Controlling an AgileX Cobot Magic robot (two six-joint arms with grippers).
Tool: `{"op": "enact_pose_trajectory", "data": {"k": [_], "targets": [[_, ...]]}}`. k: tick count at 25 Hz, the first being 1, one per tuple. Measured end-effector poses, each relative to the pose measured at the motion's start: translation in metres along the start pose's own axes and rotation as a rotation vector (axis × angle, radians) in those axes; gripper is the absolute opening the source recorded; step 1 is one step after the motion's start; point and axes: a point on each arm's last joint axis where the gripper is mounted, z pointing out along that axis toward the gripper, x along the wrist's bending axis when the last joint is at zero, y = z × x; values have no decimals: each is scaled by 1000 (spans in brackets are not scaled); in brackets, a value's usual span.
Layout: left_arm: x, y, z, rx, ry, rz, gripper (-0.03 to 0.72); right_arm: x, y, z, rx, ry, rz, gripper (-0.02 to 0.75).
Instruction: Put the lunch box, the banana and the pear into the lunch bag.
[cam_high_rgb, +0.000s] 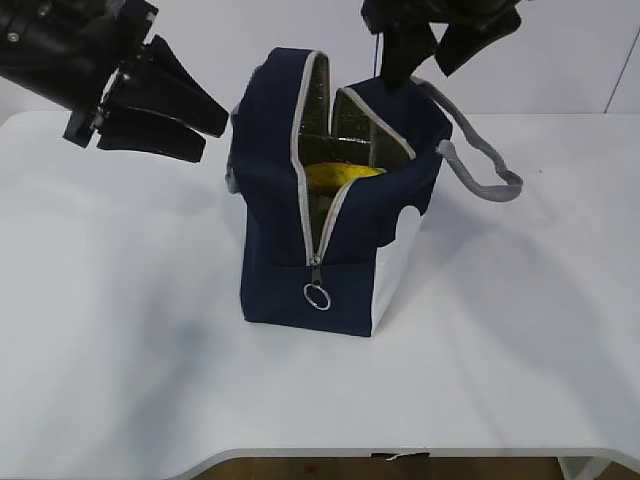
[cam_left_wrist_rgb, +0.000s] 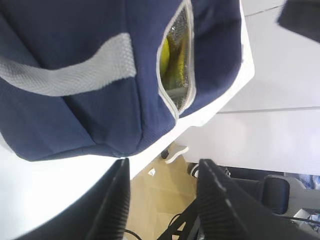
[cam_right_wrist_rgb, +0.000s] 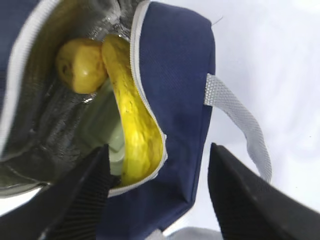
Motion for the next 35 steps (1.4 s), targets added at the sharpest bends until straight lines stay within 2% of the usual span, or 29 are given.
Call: {"op": "enact_pose_trajectory", "data": {"k": [4,9,15,18,25,29,35], "targets": [[-5,-3,-3,17,-18,8,331,3,-1,-20,-41,43,15,493],[-10,-7,-10,21,29,52,284,7,-4,-48,-97,96,33,493],[-14,-21,-24,83,240,151,272,7,-4,-59,-123,107,35,493],[-20,-28,-31,103,314,176,270,8,-4,-61,-126,122,39,493],[-29,-32,-40,84,335,200,255,15,-17,-75,-130,137,15,452],[-29,-32,-40,81,335,187,250,19,-44,-74,-86,141,-18,434],[-29,-32,-40,79,336,177,244,17,-93,-72,-170,125,-127,424]]}}
